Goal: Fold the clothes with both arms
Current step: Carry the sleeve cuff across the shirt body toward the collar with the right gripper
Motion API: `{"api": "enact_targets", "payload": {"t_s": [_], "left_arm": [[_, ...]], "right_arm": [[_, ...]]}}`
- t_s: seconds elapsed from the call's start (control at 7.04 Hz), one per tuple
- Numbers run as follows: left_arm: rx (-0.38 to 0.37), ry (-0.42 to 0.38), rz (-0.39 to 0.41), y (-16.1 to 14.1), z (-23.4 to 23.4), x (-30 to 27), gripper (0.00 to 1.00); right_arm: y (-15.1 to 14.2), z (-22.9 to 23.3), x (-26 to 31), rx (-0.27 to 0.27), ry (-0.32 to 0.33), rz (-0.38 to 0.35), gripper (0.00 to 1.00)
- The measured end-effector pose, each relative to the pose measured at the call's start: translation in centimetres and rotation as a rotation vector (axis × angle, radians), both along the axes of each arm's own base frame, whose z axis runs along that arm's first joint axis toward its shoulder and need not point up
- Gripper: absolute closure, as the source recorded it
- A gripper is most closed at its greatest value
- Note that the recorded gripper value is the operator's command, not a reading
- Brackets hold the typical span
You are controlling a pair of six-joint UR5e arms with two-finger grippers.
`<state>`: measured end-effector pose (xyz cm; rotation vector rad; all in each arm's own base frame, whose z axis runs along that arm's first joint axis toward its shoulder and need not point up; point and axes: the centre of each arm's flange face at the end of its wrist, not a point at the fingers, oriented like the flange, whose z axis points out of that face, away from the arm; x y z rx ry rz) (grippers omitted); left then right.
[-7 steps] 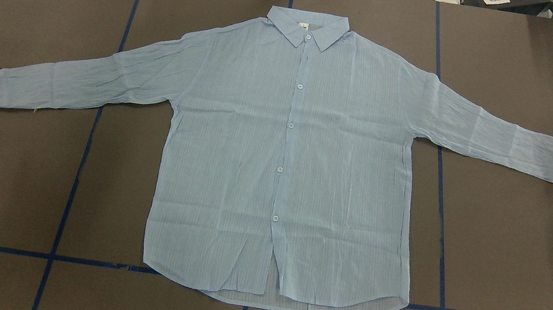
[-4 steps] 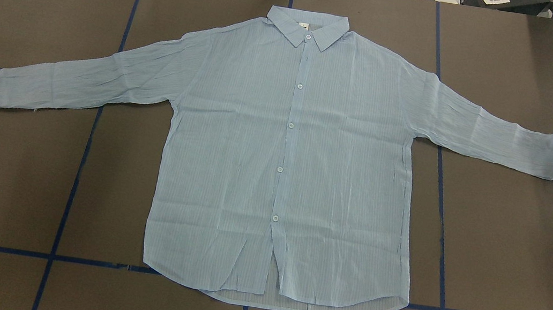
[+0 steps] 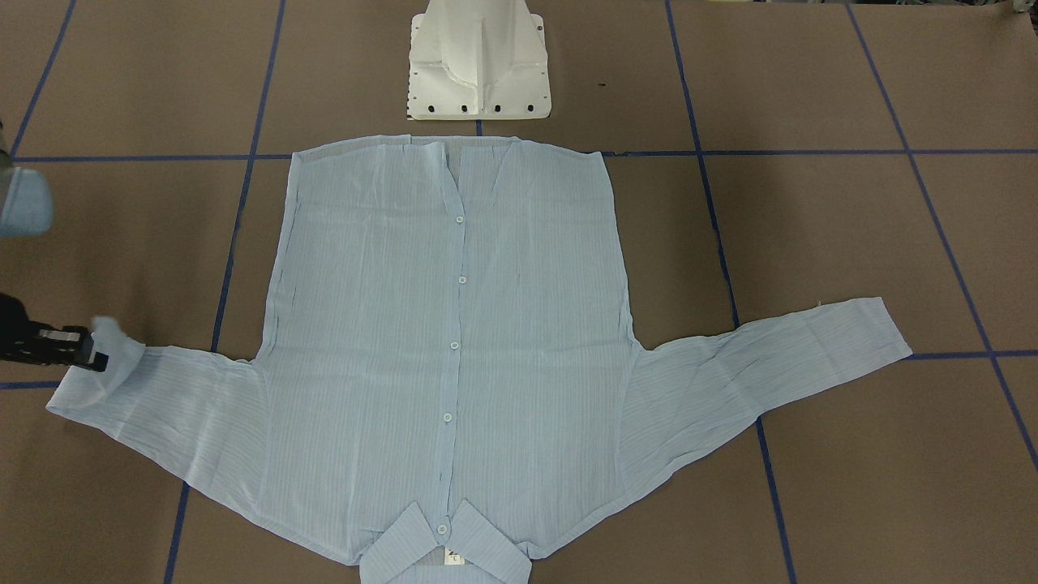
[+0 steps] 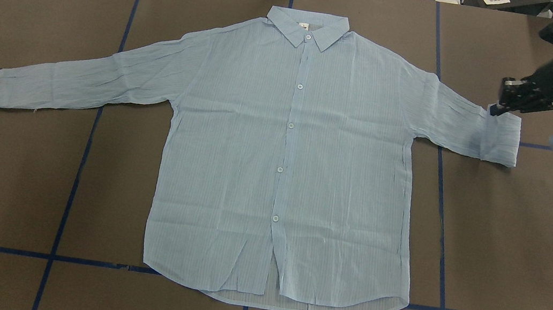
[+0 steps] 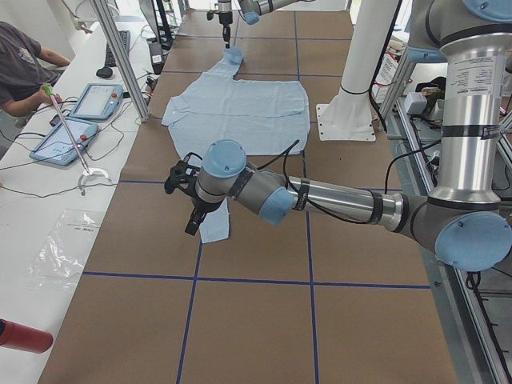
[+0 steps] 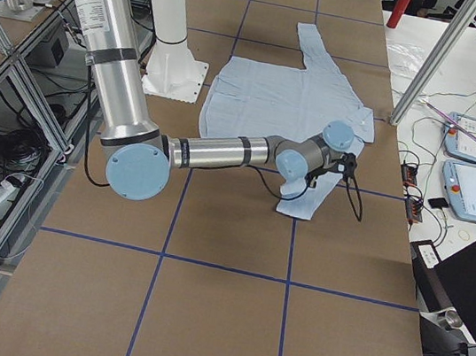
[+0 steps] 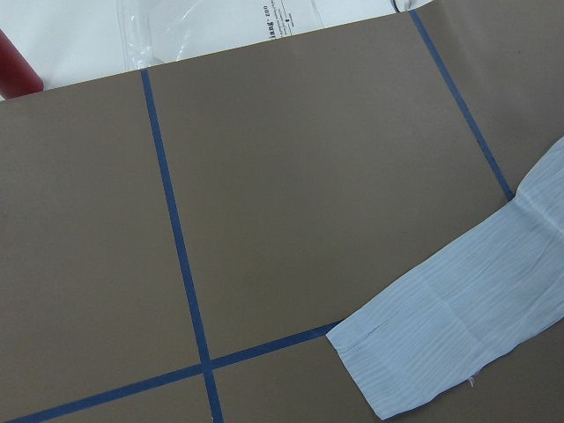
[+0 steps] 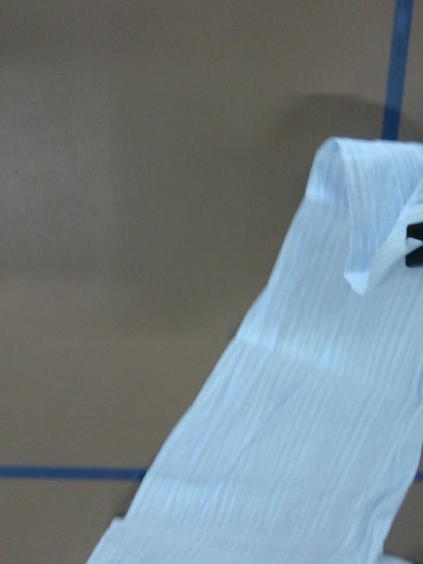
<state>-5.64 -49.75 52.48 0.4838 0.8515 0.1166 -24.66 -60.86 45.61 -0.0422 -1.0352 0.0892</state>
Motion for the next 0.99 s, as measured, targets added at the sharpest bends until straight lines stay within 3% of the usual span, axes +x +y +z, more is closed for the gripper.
{"api": "enact_targets", "payload": {"t_s": [0.43,0.71,0.99], "left_arm": [[0.017,0.001,0.001,0.0,-0.3,0.1,0.00],[0.023,0.007,0.015,-0.1,-0.3,0.8,0.00],[0.022,0.014,0.027,-0.1,-0.2,1.2,0.00]], "right_arm": [[0.1,-16.3,-17.4,-0.097,-0.004,0.190,1.00],[-0.9,-23.8,-26.4,-0.150,-0.036,0.330,1.00],[0.2,-29.1,-33.1,-0.165,-0.069,0.408,1.00]]}}
